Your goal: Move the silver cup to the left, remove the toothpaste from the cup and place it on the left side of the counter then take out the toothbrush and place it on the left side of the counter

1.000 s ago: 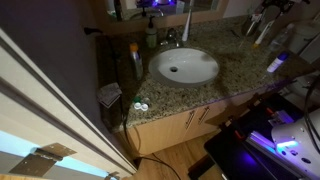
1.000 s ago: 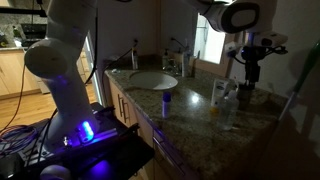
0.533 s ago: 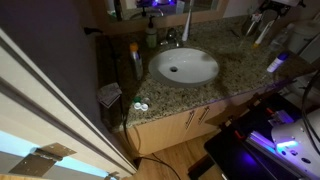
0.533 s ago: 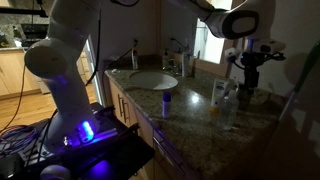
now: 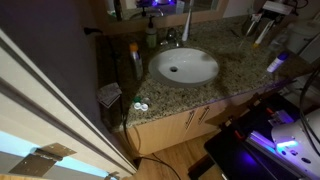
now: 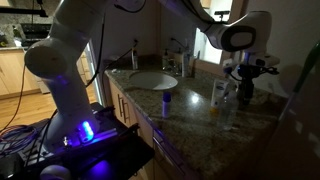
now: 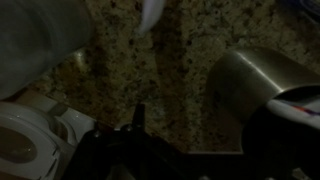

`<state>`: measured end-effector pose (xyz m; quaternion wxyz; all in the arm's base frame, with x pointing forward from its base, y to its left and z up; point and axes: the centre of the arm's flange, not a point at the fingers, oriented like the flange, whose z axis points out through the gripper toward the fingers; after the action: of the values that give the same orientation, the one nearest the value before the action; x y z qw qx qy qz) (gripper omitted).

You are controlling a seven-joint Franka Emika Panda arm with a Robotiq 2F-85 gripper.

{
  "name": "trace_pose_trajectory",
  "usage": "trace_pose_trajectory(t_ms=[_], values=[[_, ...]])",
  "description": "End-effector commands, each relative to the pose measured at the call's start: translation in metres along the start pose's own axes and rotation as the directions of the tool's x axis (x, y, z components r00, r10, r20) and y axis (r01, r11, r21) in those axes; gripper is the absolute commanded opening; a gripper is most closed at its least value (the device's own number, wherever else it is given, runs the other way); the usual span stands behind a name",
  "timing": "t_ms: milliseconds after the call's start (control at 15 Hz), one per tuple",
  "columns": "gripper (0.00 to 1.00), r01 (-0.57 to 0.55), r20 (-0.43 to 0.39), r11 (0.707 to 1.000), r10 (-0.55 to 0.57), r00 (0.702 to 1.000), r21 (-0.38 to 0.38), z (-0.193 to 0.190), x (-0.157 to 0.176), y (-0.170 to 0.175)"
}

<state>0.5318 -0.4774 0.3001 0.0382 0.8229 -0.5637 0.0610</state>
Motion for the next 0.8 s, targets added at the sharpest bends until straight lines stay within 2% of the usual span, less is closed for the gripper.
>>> trace_pose_trajectory(t_ms=[0,600,733], values=[[0.67,0.009,-0.002,1.0,-0.009,1.0,0.008,-0.003,0.0,-0.001],[0.03,0.031,-0.003,0.999,-0.03,1.0,0.031,-0.01,-0.006,-0.007],[0.0,0.032,-0.004,0.999,-0.032,0.999,0.039,-0.014,-0.006,-0.01]])
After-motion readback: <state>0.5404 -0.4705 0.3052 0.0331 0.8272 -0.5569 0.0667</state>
